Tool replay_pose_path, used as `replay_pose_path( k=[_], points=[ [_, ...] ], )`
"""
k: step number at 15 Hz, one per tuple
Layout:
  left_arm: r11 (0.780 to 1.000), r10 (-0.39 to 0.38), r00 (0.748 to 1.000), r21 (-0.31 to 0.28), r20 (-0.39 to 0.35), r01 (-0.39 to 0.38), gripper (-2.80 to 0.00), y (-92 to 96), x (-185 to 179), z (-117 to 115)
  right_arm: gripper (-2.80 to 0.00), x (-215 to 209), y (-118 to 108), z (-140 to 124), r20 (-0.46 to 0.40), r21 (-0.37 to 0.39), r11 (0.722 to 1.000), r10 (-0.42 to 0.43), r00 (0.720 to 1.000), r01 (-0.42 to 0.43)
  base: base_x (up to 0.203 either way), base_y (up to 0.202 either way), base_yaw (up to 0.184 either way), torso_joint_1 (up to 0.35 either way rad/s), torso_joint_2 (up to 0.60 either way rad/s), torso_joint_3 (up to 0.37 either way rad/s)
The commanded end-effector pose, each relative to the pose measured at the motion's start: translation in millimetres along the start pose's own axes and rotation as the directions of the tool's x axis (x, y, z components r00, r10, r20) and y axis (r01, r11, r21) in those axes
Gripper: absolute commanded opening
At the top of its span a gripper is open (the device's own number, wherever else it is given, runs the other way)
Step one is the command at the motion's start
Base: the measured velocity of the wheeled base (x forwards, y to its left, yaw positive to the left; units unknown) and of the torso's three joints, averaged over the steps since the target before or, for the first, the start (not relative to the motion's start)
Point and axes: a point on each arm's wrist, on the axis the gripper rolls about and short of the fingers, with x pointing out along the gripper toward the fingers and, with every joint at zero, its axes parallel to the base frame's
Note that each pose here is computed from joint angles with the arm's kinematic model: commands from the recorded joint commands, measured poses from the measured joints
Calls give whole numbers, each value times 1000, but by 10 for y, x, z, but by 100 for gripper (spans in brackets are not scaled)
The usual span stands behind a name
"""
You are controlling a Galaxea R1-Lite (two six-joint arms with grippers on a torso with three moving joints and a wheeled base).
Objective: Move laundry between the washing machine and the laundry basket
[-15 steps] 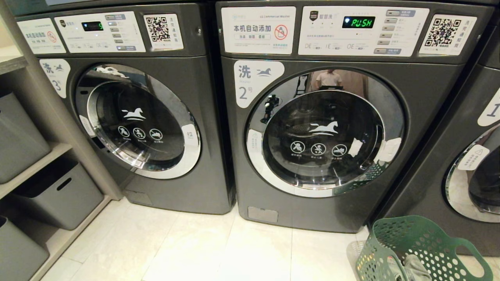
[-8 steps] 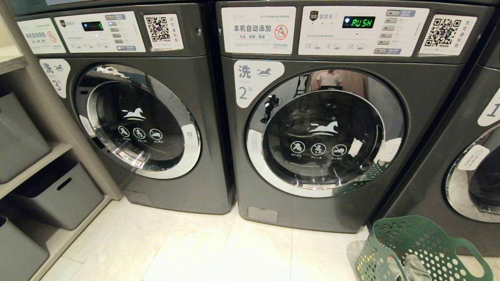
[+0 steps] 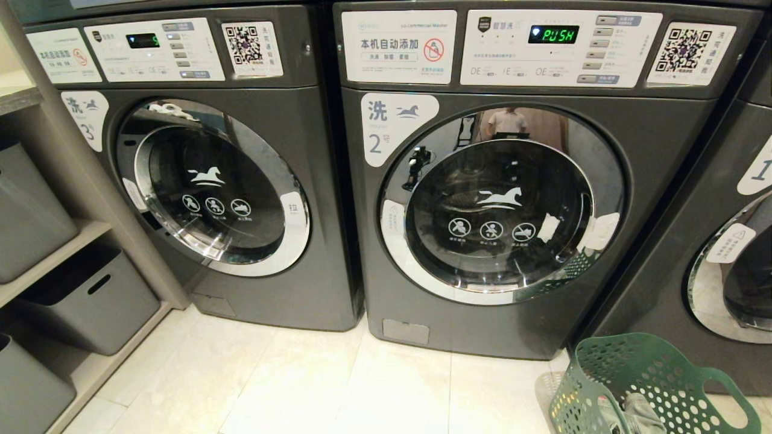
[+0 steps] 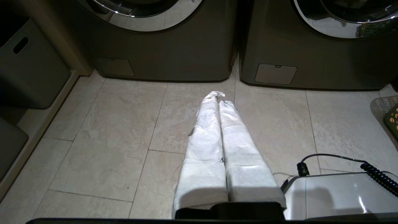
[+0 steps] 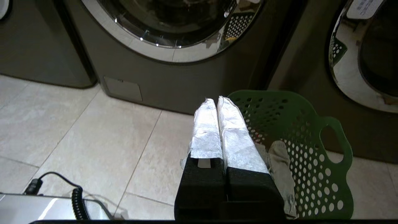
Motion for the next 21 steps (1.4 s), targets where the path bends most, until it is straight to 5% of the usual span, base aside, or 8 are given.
replay_pose_path(
  k=[1, 21],
  points=[
    [1000, 0, 1000, 1, 0, 0, -280, 0, -1, -3, -280, -57, 4, -23, 78, 10, 1000, -13, 997, 13, 0, 0, 0, 0, 0, 0],
    [1000, 0, 1000, -3, -1, 0, -280, 0, 0, -3, -280, -57, 3, -26, 74, 11, 1000, -15, 997, 14, 0, 0, 0, 0, 0, 0]
  ],
)
